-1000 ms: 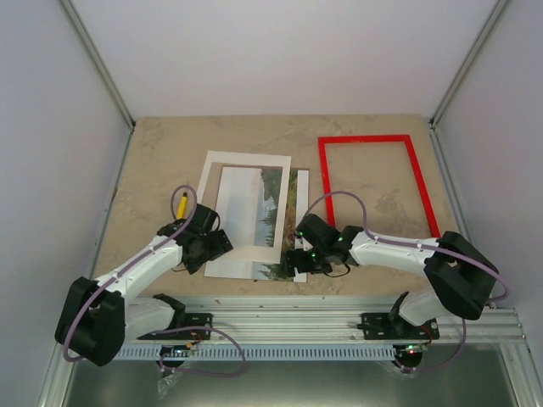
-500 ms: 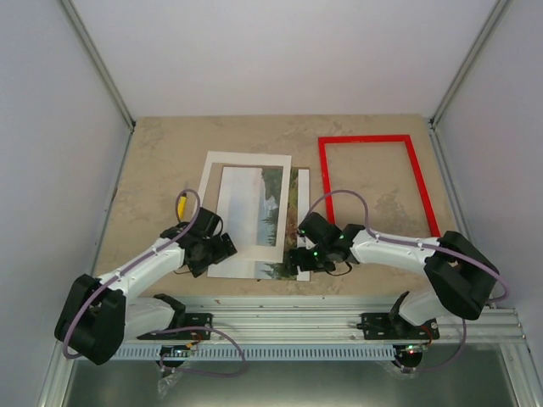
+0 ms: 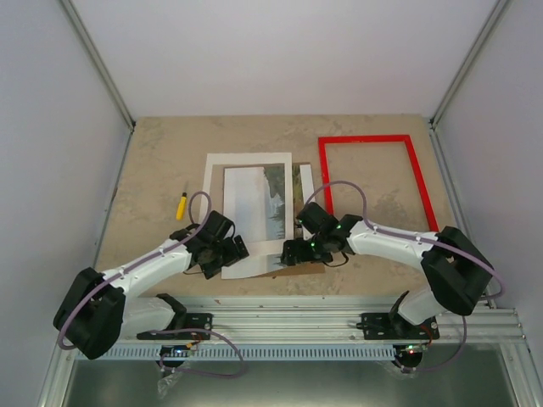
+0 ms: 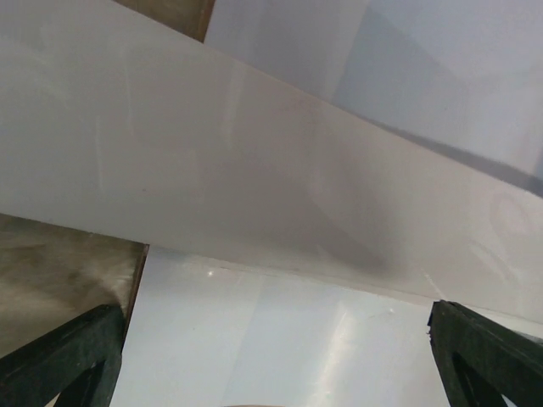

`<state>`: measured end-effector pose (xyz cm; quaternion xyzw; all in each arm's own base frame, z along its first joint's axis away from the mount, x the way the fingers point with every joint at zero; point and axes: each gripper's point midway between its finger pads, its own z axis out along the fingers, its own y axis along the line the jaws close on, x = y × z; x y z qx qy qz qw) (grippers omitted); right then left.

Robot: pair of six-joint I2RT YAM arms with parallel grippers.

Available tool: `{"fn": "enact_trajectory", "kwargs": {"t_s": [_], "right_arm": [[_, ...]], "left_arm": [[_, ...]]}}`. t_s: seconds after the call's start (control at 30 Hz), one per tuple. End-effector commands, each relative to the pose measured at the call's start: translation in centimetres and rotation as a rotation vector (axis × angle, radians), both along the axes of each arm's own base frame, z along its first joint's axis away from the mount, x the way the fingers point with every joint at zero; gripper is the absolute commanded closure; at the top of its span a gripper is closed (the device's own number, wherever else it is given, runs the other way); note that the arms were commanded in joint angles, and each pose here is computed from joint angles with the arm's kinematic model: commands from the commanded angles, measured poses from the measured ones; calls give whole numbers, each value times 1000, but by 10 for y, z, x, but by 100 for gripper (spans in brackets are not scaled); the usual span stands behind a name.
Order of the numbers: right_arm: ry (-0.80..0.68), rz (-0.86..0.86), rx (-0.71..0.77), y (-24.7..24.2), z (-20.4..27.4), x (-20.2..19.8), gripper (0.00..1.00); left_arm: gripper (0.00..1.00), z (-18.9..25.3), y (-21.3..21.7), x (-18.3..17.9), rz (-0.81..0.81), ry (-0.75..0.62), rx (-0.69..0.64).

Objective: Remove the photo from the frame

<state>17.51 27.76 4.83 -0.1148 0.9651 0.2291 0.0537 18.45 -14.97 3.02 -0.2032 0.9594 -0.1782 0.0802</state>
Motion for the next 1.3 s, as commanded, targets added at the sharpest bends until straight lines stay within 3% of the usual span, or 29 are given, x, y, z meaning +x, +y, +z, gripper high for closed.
{"fn": "enact_trajectory", "kwargs": {"t_s": [0.0, 0.13, 0.33, 0.5, 0.8, 1.27], "right_arm": [[-6, 20, 9, 6, 4, 7, 5], [-6, -14, 33, -2, 4, 13, 5], [-22, -49, 320, -8, 28, 24, 5], [-87, -47, 421, -14, 43, 41, 5], [-144, -43, 519, -10, 50, 62, 5], [-138, -16, 475, -4, 23, 90, 5]], "left_arm": [[0, 13, -27, 10, -14, -36, -93], [0, 14, -23, 12, -2, -47, -71], [0, 12, -18, 9, 0, -48, -51], [0, 11, -18, 8, -4, -45, -58], [0, 13, -21, 9, -13, -54, -71], [0, 17, -20, 9, -5, -83, -90]]}}
